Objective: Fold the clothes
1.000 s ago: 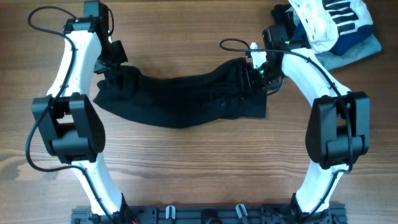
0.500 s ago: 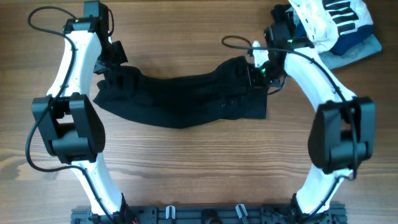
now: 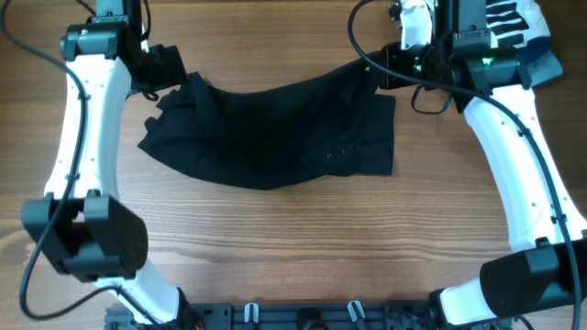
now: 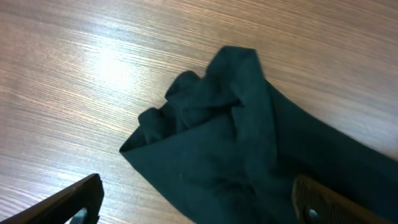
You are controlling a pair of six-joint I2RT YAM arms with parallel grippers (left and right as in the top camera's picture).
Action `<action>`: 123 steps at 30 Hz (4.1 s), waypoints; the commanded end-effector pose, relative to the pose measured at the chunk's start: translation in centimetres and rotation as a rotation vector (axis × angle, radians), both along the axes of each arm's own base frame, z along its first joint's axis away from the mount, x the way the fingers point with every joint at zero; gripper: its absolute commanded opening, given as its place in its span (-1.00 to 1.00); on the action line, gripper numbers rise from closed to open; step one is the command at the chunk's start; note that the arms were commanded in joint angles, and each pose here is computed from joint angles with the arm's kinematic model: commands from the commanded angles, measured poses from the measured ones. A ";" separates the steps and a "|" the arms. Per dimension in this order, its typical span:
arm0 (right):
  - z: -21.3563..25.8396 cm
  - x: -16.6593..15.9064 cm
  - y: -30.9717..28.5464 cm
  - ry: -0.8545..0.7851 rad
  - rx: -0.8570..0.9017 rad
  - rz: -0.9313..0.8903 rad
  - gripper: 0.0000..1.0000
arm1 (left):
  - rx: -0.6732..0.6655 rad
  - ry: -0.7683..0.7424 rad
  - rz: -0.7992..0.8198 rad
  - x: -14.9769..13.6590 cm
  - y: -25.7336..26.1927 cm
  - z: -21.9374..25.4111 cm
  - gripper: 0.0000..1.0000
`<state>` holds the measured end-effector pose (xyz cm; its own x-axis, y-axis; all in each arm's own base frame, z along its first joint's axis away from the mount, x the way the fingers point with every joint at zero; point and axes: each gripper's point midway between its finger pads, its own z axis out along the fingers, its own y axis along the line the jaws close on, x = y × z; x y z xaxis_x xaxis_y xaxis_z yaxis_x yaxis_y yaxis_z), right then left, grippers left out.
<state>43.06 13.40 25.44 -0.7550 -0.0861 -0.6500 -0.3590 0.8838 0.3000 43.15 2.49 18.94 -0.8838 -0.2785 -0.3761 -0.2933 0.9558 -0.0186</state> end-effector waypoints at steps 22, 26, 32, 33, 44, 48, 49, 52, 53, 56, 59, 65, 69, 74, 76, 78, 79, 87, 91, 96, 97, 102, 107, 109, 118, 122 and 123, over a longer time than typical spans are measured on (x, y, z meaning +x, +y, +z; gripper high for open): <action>-1.7 2.8 -11.3 0.034 -0.031 -0.270 -0.92 | -0.237 0.123 -0.173 5.6 -6.5 -13.5 0.89; -1.7 2.8 -11.3 0.034 -0.031 -0.270 -0.92 | -0.246 0.234 -0.194 3.3 -7.7 -15.4 0.45; -1.8 2.7 -11.3 0.039 -0.032 -0.268 -0.92 | -0.166 0.419 -0.127 -1.3 -6.4 -20.1 -0.17; -1.8 2.7 -11.3 0.039 -0.032 -0.268 -0.92 | -0.146 0.433 -0.101 -1.8 -5.9 -20.5 -0.18; -1.8 2.7 -11.3 0.037 -0.044 -0.256 -0.92 | -0.167 0.574 0.223 -8.3 -2.6 -25.7 -0.39; -1.8 2.7 -11.3 0.036 -0.044 -0.256 -0.92 | -0.209 0.643 0.339 -11.3 0.8 -26.6 -0.56; -1.8 2.7 -11.3 0.036 -0.044 -0.256 -0.92 | -0.219 0.659 0.369 -11.9 1.7 -26.5 -0.68; -1.8 2.7 -11.3 0.037 -0.044 -0.256 -0.92 | -0.243 0.693 0.421 -13.2 3.7 -26.1 -0.84; -1.8 2.7 -11.3 0.036 -0.044 -0.256 -0.92 | -0.248 0.705 0.423 -13.6 4.0 -26.0 -0.90; -1.8 2.7 -11.3 0.036 -0.044 -0.256 -0.92 | -0.231 0.733 0.467 -14.8 5.7 -25.1 -0.92; -1.8 2.7 -11.3 0.035 -0.044 -0.256 -0.92 | -0.241 0.683 0.498 -14.5 6.9 -23.2 -0.91; -1.8 2.7 -11.3 0.033 -0.043 -0.257 -0.92 | -0.183 0.330 0.319 -10.1 5.5 -12.5 -0.85; -1.8 2.8 -11.3 0.034 -0.041 -0.258 -0.92 | -0.133 0.004 0.055 -5.1 0.0 -5.3 -0.35; -1.9 2.7 -11.3 0.040 -0.042 -0.257 -0.91 | -0.109 -0.131 -0.154 0.1 -6.0 -6.3 0.17; -1.9 2.6 -11.3 0.042 -0.042 -0.257 -0.91 | -0.094 -0.150 -0.183 1.9 -6.4 -8.0 0.30; -1.9 2.6 -11.2 0.042 -0.041 -0.257 -0.91 | -0.086 -0.176 -0.208 3.5 -6.6 -9.3 0.36; -1.9 2.6 -11.2 0.042 -0.041 -0.257 -0.91 | -0.080 -0.190 -0.220 4.3 -6.7 -9.9 0.39; -2.1 2.5 -11.2 0.052 -0.042 -0.257 -0.91 | -0.207 -0.313 -0.374 8.9 -10.4 -14.0 0.43; -2.2 2.4 -11.2 0.057 -0.043 -0.257 -0.91 | -0.280 -0.313 -0.396 9.2 -12.2 -15.9 0.41; -2.2 2.4 -11.2 0.057 -0.043 -0.257 -0.91 | -0.353 -0.336 -0.411 9.5 -14.0 -15.8 0.40; -2.2 2.4 -11.2 0.057 -0.043 -0.257 -0.92 | -0.359 -0.346 -0.414 9.6 -14.6 -15.6 0.40; -2.2 2.4 -11.2 0.057 -0.043 -0.257 -0.91 | -0.361 -0.333 -0.452 9.0 -17.0 -16.1 0.34; -2.2 2.3 -11.2 0.057 -0.045 -0.255 -0.91 | -0.252 -0.282 -0.378 8.8 -14.7 -17.8 0.32; -2.2 2.3 -11.2 0.057 -0.045 -0.255 -0.92 | -0.228 -0.279 -0.354 8.9 -14.0 -18.0 0.28; -3.8 2.5 -11.3 0.093 -0.047 -0.254 -0.91 | -0.261 -0.261 -0.280 9.0 -14.1 -19.3 0.02; -3.8 2.5 -11.2 0.095 -0.047 -0.254 -0.91 | -0.287 -0.278 -0.276 9.4 -14.4 -18.7 -0.22; -3.8 2.5 -11.2 0.095 -0.047 -0.254 -0.92 | -0.287 -0.279 -0.276 9.4 -14.4 -18.5 -0.26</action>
<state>45.44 1.81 21.76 -0.8129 0.1009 -0.5737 -0.0742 0.9589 0.2739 52.51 -11.81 1.06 -0.8075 -0.1597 -0.5679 0.0381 0.9465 -0.3204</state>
